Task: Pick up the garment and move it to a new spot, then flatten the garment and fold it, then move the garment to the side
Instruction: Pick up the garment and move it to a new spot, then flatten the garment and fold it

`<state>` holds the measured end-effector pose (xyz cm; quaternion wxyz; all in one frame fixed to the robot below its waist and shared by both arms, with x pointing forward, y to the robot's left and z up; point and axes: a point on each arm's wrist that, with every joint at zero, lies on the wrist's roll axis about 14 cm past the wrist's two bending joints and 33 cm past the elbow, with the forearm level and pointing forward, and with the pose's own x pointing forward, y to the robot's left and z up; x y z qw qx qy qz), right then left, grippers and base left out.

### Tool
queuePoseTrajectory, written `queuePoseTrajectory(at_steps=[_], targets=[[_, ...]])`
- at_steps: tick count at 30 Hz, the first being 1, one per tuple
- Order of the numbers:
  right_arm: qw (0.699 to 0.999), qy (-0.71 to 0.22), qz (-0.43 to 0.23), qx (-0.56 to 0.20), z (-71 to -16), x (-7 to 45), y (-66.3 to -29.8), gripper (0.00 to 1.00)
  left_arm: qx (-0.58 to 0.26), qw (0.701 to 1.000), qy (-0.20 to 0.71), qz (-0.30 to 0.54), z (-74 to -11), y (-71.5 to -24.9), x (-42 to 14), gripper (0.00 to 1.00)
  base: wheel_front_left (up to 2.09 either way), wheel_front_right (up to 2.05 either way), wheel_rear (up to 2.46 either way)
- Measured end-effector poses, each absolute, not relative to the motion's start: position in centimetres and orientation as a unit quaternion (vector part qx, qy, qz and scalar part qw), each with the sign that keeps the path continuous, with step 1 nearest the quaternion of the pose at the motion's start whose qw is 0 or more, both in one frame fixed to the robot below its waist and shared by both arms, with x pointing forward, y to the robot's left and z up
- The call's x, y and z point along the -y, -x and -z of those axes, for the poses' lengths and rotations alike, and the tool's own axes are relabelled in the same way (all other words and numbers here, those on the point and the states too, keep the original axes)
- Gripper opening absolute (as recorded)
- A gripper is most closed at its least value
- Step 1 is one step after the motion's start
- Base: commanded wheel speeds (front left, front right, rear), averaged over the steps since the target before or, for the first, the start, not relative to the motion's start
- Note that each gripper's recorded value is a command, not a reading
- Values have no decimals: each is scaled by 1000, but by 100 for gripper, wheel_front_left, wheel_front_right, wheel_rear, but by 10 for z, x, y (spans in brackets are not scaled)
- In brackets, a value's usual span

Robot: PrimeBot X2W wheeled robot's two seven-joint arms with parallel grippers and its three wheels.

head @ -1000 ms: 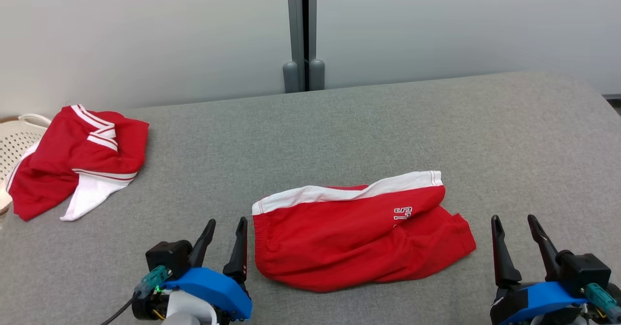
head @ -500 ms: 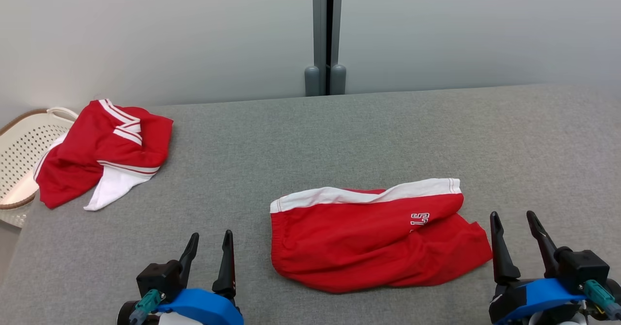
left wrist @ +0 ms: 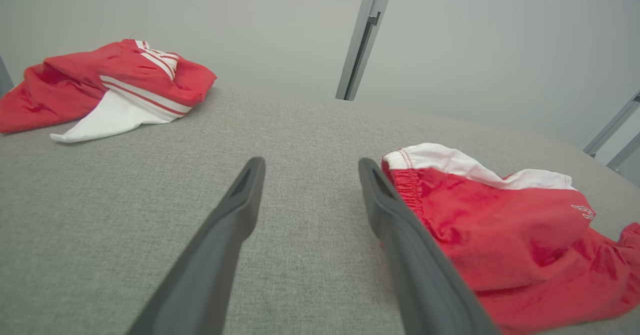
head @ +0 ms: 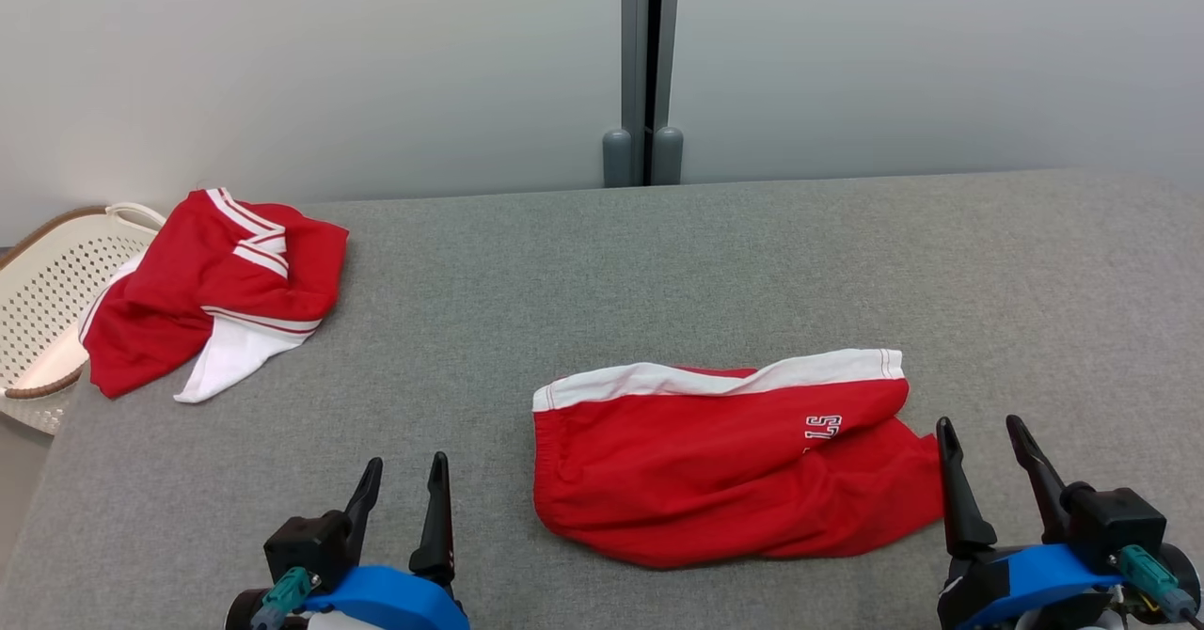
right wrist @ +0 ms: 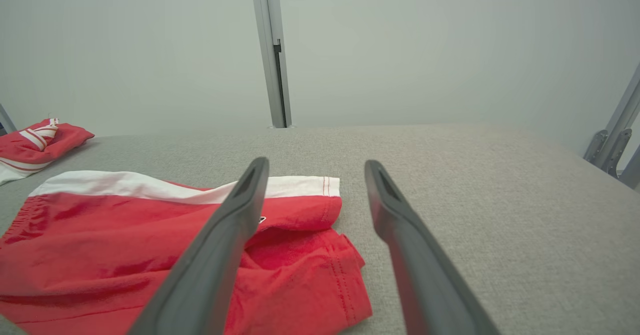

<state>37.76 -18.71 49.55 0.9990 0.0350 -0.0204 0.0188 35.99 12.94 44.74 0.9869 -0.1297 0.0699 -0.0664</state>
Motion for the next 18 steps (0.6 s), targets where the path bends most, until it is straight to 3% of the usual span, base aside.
queuePoseTrajectory(at_steps=[18], targets=[[999, -38, -19, 9, -488, 186, -377, 100, -122, 980, 110, 109, -432, -371, -108, 100, 0, 0, 0]])
